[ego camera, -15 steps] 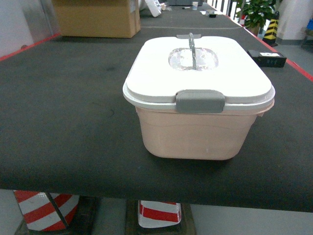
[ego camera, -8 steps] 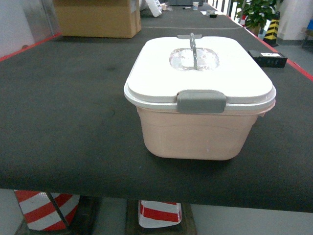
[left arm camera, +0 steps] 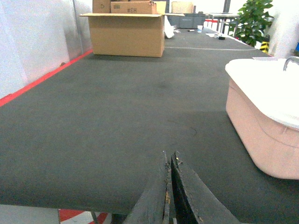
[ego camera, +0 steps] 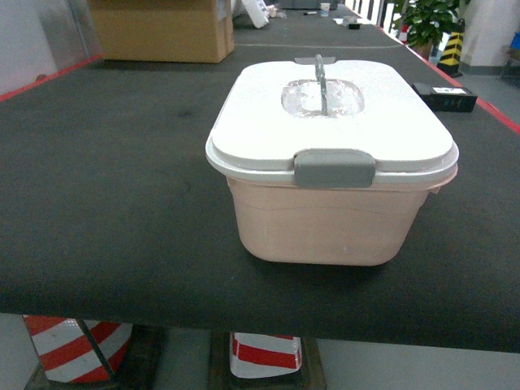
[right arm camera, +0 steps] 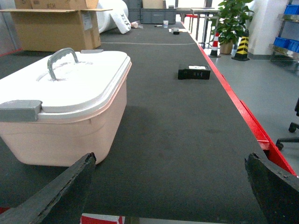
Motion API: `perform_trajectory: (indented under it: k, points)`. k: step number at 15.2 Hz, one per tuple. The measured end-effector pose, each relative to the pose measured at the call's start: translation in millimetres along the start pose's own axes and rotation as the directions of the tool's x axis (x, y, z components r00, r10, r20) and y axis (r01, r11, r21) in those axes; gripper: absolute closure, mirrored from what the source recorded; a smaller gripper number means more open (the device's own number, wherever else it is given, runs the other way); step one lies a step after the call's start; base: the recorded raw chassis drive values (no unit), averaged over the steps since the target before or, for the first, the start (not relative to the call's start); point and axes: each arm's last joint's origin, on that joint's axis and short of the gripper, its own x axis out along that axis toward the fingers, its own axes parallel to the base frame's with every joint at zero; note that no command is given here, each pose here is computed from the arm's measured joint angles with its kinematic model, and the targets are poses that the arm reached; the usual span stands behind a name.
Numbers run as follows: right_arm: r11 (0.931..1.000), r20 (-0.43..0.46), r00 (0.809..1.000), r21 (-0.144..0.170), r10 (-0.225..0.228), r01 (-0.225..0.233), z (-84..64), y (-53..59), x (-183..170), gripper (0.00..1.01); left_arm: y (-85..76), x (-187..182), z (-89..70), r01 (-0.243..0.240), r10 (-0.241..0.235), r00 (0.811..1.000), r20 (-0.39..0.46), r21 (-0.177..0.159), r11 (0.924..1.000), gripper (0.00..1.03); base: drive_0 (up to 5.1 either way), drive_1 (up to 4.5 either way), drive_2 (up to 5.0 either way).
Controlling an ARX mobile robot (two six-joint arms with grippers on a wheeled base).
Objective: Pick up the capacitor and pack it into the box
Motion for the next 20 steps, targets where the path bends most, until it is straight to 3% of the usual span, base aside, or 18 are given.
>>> perform_trajectory:
  k: [8,15,20]
  points:
    - [1.0000,-0.001,1.000,0.000,0.000,0.000,-0.1,0.0,0,0.03,0.0,-15,-3.6,0.000,0.000,1.000,-0.013,0.000,1.0000,0.98,0.0,0.00,0.0]
    - [1.0000,0.000,1.000,0.000,0.000,0.000,0.0,0.0,0,0.03,0.0,-15,-4.0,0.000,0.000,1.000,-0.016,0.000,1.0000,0.05,0.0,0.00,0.0]
    - [1.0000,0.000,1.000,0.000,0.000,0.000,0.0,0.0,0,0.03,0.0,-15,-4.0,0.000,0.000,1.000,-0.016,0.000,1.0000,0.05,0.0,0.00,0.0]
